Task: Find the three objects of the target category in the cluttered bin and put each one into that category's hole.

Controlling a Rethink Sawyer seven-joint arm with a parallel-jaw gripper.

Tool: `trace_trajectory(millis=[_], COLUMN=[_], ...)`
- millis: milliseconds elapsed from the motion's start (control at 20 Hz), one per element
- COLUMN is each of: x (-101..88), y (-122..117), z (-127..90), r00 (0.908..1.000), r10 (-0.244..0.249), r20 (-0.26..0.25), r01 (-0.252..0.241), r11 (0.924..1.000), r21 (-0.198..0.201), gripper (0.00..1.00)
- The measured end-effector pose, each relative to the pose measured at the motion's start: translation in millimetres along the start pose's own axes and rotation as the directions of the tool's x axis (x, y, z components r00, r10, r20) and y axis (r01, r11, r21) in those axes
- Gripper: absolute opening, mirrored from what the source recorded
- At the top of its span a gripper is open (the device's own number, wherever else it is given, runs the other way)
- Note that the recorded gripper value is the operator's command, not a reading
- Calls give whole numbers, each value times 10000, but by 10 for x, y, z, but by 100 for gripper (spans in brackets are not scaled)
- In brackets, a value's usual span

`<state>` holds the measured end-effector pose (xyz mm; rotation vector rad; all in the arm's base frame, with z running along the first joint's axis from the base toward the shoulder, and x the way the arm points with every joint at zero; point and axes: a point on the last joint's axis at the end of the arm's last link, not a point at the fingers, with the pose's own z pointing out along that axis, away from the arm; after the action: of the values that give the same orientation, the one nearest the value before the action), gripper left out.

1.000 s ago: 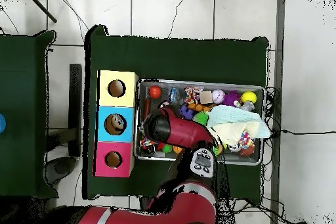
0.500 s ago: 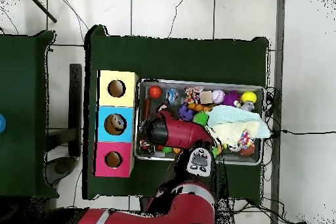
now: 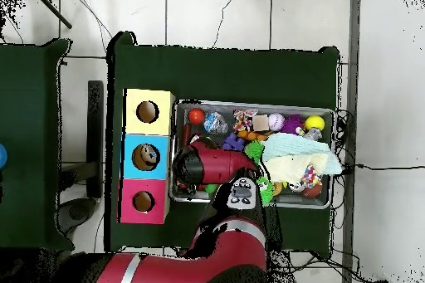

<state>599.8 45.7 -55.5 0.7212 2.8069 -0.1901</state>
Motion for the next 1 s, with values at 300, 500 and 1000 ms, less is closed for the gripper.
trace_trajectory(millis=[300, 500, 1000], x=[13, 6, -33], y=[92, 100, 182], z=[120, 120, 108], r00=[9967, 9927, 9790], r10=[-800, -1192, -2038], r20=[138, 198, 70], r01=[801, 1194, 2034], r11=[9967, 9928, 9784], r21=[-137, -98, 356], gripper=[100, 100, 100])
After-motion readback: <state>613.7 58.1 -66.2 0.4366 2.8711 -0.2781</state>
